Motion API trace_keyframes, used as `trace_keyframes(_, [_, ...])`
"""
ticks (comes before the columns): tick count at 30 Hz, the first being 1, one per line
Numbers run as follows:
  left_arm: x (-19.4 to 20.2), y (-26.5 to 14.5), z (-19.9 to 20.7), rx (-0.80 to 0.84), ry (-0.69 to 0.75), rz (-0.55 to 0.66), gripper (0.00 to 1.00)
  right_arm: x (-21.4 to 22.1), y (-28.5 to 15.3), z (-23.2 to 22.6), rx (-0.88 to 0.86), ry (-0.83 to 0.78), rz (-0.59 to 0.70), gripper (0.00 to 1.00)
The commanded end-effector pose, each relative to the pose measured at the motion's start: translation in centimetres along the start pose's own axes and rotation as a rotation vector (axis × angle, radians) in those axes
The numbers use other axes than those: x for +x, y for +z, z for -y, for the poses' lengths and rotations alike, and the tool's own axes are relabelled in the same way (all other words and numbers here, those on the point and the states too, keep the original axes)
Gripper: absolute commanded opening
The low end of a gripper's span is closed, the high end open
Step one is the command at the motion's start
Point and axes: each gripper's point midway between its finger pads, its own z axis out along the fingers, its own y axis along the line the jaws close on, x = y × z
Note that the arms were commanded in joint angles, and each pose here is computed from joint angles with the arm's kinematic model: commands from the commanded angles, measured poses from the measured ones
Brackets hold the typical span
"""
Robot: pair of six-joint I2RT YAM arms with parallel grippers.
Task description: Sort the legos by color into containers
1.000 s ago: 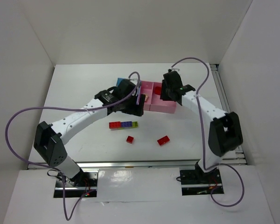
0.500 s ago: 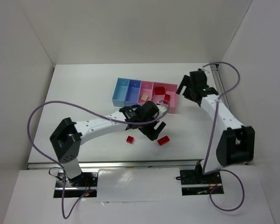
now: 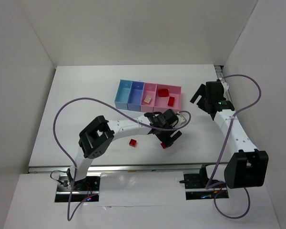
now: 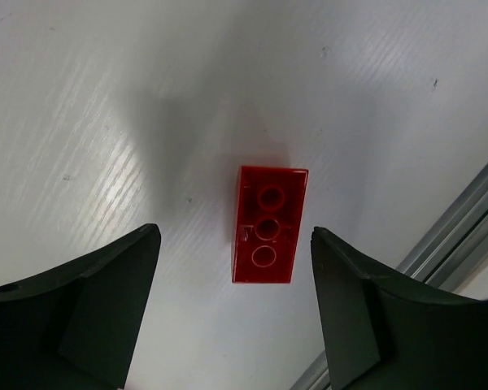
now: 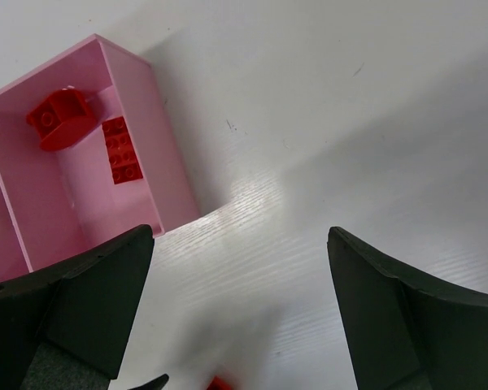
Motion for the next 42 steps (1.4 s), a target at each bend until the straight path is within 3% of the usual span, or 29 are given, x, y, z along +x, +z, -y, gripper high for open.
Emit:
trace_keyframes(1, [-1.1, 0.6, 0.6, 0.041, 0.029, 0.016, 0.85, -0.7, -0.9, 0.0, -0.012, 0.005, 0.028, 0.94])
trace_keyframes(9, [-0.1, 1.8, 0.7, 0.032, 0.025, -0.020, 0.72, -1.0, -1.2, 0.1, -0.010, 0.008, 0.042, 0.94])
trace_keyframes(16, [0.2, 1.2, -0.3, -0.026, 0.024, -0.027, 0.53, -1.0, -1.2, 0.3, -0.003, 0.008, 0.047, 0.95])
trace_keyframes(17, [0.1, 0.7, -0.5, -0.041, 0.025, -0.024, 0.45, -1.1, -1.5, 0.3, -0.007, 0.010, 0.055, 0.95])
trace_keyframes(20, [-1.5, -2.4, -1.8, -0.084, 0.008, 0.034, 0.36, -1.4, -1.7, 0.3, -0.005, 0.021, 0.067, 0.95])
trace_keyframes(24, [-3.5, -6.4, -4.0, -0.066, -0.080, 0.113, 0.02, -1.8, -2.4, 0.6, -0.016, 0.055, 0.096, 0.95])
trace_keyframes(29, [-8.6, -10.0, -6.9, -0.025, -0.165, 0.223, 0.00, -0.5, -2.0, 1.4, 0.002, 0.075, 0.084, 0.95])
trace_keyframes(36, [-15.9, -9.1, -12.5, -0.078, -0.360, 0.327, 0.00, 2.1, -2.3, 1.6, -0.052, 0.104, 0.052, 0.95])
trace_keyframes(38, [-17.7, -9.3, -14.1, -0.129, -0.415, 0.380, 0.06, 3.3, -2.1, 1.9, -0.063, 0.101, 0.033, 0.95])
trace_keyframes(39, [-17.3, -7.8, -15.2, -0.146, -0.427, 0.362, 0.18, 3.1, -2.3, 1.9, -0.068, 0.103, 0.040, 0.97])
trace_keyframes(40, [-17.5, -7.3, -15.2, -0.144, -0.439, 0.364, 0.57, 3.3, -2.5, 2.1, -0.070, 0.104, 0.043, 0.97])
trace_keyframes(41, [-18.0, -7.4, -15.5, -0.151, -0.438, 0.379, 0.79, 3.1, -2.8, 1.7, -0.092, 0.096, 0.051, 0.97])
trace_keyframes(42, [-18.1, -6.9, -15.6, -0.151, -0.438, 0.381, 0.90, 3.3, -2.9, 1.9, -0.095, 0.097, 0.055, 0.98])
